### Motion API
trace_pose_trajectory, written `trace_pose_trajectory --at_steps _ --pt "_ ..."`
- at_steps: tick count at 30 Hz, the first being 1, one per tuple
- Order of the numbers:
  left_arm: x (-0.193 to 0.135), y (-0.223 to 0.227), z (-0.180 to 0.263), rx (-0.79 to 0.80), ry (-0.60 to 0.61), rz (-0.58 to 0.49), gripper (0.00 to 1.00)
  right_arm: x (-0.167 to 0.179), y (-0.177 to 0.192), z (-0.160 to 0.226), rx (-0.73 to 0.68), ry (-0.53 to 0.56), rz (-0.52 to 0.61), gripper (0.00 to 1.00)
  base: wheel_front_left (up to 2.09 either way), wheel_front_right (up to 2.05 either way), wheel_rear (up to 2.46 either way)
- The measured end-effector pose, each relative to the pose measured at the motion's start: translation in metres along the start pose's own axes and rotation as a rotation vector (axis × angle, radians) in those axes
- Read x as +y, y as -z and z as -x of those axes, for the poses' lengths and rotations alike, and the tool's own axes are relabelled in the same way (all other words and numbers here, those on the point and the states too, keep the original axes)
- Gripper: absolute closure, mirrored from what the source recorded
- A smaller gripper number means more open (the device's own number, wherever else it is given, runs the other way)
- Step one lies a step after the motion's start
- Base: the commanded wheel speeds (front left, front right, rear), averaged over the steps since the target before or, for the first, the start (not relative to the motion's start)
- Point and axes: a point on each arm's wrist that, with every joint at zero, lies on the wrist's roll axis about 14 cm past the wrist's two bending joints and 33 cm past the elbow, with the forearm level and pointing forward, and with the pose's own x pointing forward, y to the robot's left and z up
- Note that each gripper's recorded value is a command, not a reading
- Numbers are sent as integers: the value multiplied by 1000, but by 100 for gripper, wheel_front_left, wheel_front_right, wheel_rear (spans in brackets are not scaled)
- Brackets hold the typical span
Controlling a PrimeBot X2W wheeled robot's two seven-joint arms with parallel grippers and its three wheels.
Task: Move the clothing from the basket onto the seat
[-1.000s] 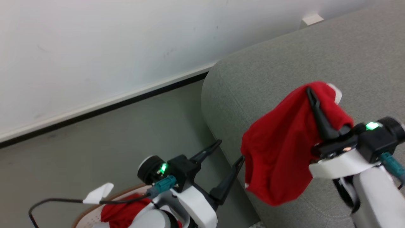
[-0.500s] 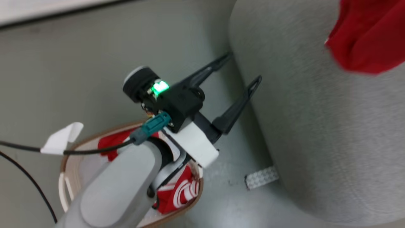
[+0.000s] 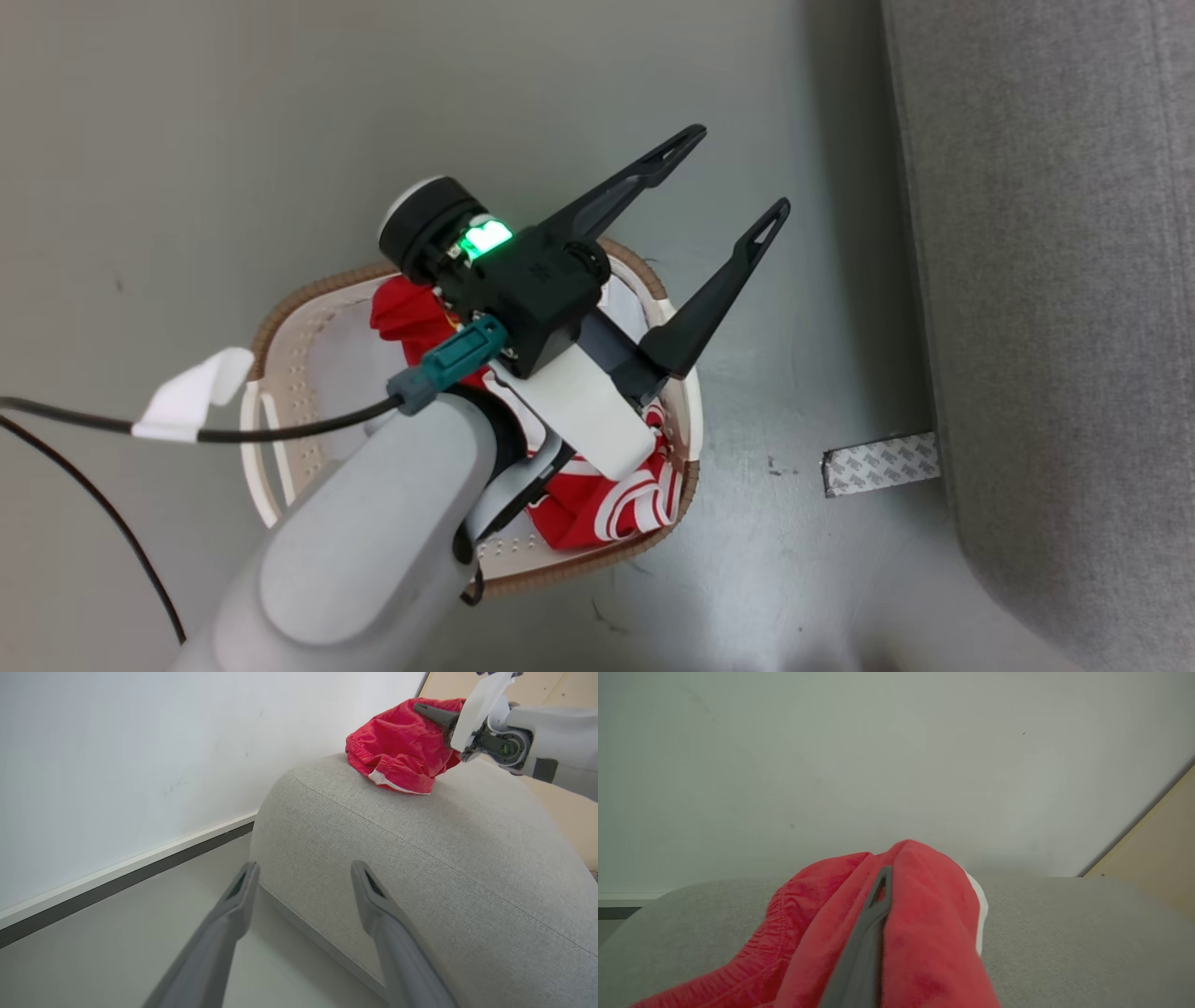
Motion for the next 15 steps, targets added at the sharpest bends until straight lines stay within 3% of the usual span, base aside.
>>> trace_pose_trajectory --at_steps 2,3,4,5,15 --pt "2 3 3 12 -9 2 0 1 30 12 57 19 -36 76 0 0 0" --pt "2 2 4 13 -12 4 0 -1 37 17 68 32 -49 60 0 0 0" --pt "1 0 5 10 -14 2 0 -4 42 22 78 41 -55 16 0 0 0" --pt "2 -1 6 10 -19 -2 0 -4 46 27 88 46 -63 0 0 0 0" --pt "-6 -21 22 8 -65 -22 0 10 44 85 95 3 -101 0 0 0 0"
